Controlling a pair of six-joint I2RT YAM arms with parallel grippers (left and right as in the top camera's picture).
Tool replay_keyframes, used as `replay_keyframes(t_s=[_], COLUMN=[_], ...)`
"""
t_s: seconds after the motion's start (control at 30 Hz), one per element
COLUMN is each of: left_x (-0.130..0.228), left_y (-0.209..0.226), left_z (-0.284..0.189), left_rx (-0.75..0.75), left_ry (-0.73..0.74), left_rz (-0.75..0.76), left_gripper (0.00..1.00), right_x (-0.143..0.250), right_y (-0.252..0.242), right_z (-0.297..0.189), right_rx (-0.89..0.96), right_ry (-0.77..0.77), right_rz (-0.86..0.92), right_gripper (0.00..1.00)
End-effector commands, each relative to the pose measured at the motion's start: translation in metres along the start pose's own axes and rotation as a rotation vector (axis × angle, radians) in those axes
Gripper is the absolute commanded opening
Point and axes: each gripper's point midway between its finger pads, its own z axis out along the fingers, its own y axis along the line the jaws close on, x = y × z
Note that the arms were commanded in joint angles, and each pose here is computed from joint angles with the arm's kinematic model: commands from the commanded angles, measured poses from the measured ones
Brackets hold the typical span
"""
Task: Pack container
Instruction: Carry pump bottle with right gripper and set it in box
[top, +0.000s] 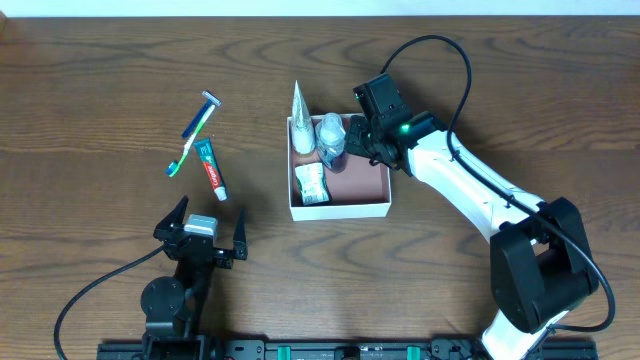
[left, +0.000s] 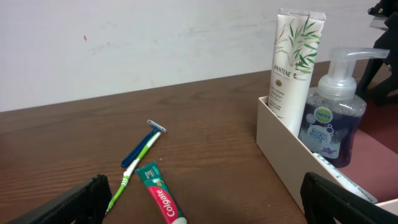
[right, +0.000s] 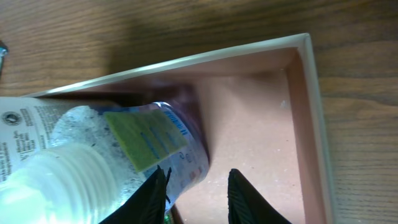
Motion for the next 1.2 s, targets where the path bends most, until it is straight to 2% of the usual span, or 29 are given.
replay_keyframes(t_s=[0.0,0.57,0.97,1.17], left_x=[0.016,0.016,0.016,0.016], left_y=[-0.005,-0.005,-0.005,-0.005], left_z=[0.001,0.001,0.001,0.001], left_rx=[0.029,0.029,0.029,0.029], left_ry=[0.046,0.046,0.046,0.046], left_rz=[0.007,0.007,0.007,0.007], left_gripper=[0.98,0.98,0.98,0.98], right_x=[0.009,0.016,0.016,-0.001], right_y=[0.003,0.014,0.021,0.01], right_z=[0.004,0.003,0.002,-0.005], right_rx=[-0.015,-0.071,-0.107,-0.118], right_ry=[0.032,0.079,0.093,0.069], right_rz=[0.044,0.122,0.148,0.147], right_gripper=[0.29,0.24,0.26,0.31])
